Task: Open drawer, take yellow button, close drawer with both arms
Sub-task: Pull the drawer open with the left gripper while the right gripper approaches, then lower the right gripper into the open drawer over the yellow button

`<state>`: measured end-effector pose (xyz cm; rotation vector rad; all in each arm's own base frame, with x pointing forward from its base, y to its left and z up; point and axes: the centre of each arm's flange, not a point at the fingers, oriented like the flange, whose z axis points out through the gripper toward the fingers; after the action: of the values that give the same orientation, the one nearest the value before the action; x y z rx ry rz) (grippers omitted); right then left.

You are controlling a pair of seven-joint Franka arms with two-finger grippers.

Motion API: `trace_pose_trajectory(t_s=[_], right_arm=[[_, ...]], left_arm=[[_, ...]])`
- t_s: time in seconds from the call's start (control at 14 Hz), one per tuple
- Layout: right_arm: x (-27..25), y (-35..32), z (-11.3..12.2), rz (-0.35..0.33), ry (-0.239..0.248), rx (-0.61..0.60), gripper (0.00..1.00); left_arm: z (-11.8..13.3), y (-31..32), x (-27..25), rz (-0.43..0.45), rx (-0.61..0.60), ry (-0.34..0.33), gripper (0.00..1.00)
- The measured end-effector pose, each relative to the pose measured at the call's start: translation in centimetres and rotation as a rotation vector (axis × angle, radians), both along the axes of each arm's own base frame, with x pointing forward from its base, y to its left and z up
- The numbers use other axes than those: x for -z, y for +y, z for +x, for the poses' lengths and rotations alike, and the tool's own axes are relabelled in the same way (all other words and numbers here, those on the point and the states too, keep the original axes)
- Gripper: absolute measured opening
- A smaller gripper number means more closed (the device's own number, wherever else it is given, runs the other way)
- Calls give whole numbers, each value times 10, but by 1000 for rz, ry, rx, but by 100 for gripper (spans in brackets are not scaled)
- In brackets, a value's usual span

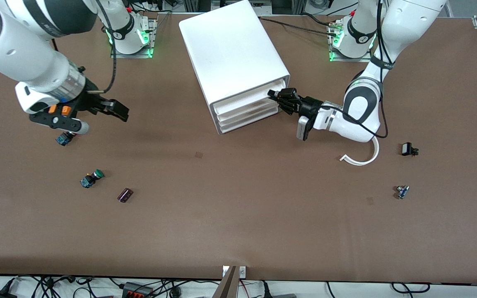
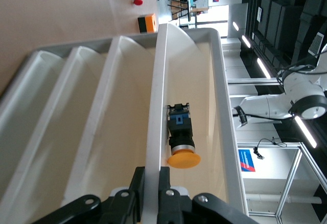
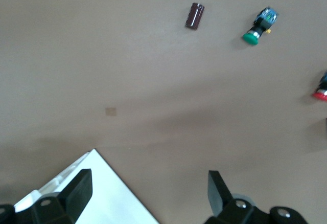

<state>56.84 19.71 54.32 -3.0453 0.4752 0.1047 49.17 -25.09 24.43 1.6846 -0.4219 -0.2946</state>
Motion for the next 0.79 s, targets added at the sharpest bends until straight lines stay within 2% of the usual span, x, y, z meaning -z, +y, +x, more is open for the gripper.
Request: trace_pose_trajectory(t_s=[0.43,0.64,0.79], right_arm=[[10,88,-8,-15,17,241,100],[17,129,-5,-15,17,354,100],[23,160,-3,-11,17,432,100]], left_arm=[[78,45,2,38,-28,-74,15],[100,54,-9,83,-19,-90,15],[102,56,-8,119,-19,-69,29]])
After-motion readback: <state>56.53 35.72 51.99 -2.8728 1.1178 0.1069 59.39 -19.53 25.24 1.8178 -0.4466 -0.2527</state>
